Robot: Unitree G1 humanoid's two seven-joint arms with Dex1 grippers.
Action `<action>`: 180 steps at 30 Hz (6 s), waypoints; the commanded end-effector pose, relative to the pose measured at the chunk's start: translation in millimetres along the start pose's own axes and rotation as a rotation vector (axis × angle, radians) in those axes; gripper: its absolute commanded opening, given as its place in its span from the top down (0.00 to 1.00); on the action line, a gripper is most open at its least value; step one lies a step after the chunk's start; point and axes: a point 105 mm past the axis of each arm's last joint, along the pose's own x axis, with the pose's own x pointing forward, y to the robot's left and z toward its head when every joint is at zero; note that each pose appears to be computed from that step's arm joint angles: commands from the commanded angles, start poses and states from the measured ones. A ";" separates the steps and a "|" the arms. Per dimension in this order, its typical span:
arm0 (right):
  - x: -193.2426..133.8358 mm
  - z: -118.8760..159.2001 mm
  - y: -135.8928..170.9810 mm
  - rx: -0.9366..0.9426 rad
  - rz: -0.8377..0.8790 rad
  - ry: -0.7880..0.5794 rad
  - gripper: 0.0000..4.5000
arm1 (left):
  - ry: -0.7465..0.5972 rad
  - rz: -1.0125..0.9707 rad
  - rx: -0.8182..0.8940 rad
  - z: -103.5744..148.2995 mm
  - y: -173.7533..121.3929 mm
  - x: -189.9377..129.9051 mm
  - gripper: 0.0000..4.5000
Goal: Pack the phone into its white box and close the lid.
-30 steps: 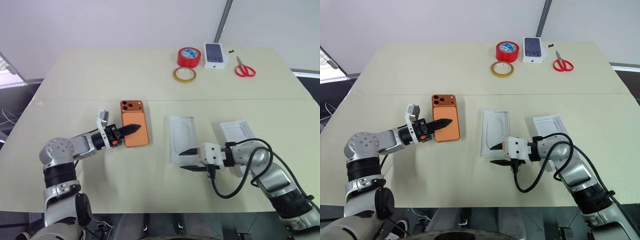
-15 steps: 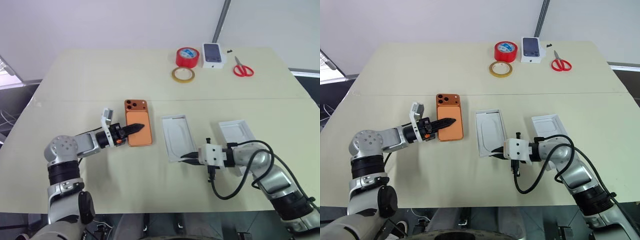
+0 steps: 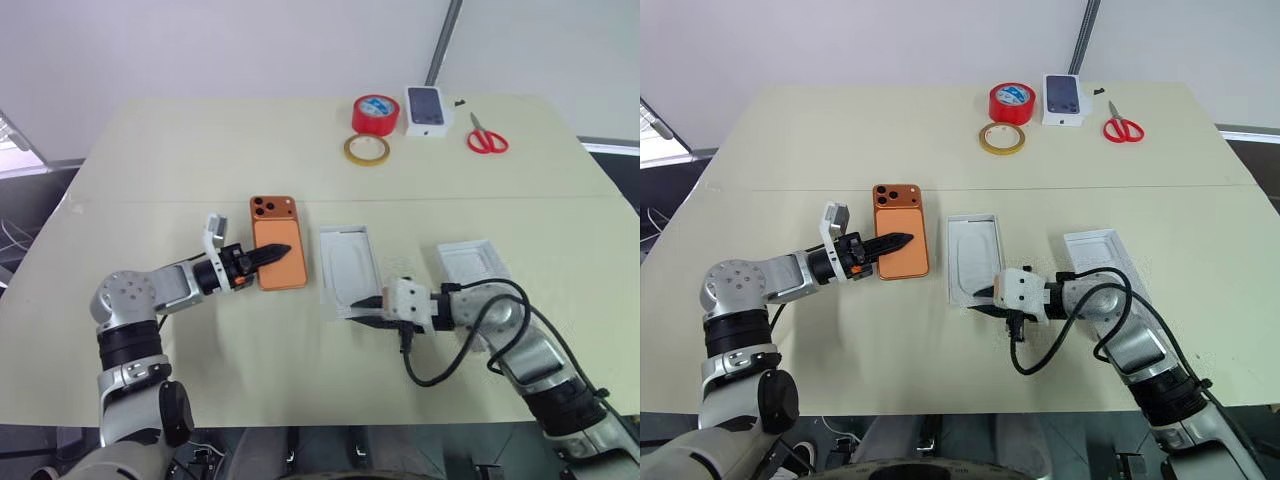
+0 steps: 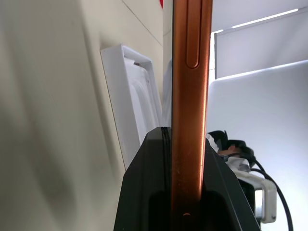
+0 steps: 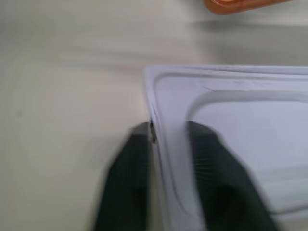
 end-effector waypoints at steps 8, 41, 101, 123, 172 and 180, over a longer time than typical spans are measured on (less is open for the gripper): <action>-3.0 18.4 2.3 0.009 0.035 -0.054 0.42 | -0.031 -0.049 0.047 10.0 -15.1 -2.8 1.00; -1.8 3.9 2.8 -0.008 0.013 -0.042 0.59 | -0.015 -0.061 0.035 4.3 -16.6 -0.4 1.00; -26.8 19.6 -38.5 0.029 -0.186 -0.050 0.24 | 0.274 0.012 0.155 -35.8 -18.8 33.2 0.20; -17.8 15.9 -47.5 -0.001 -0.216 -0.056 0.24 | 0.306 0.043 0.371 -12.0 -46.4 14.0 0.20; -83.3 -37.1 -36.9 0.046 -0.375 0.233 1.00 | 0.437 -0.074 0.837 -87.2 -18.4 108.6 0.98; -94.0 -39.6 -44.7 0.037 -0.408 0.248 1.00 | 0.395 -0.002 0.841 -65.2 -6.7 93.1 0.98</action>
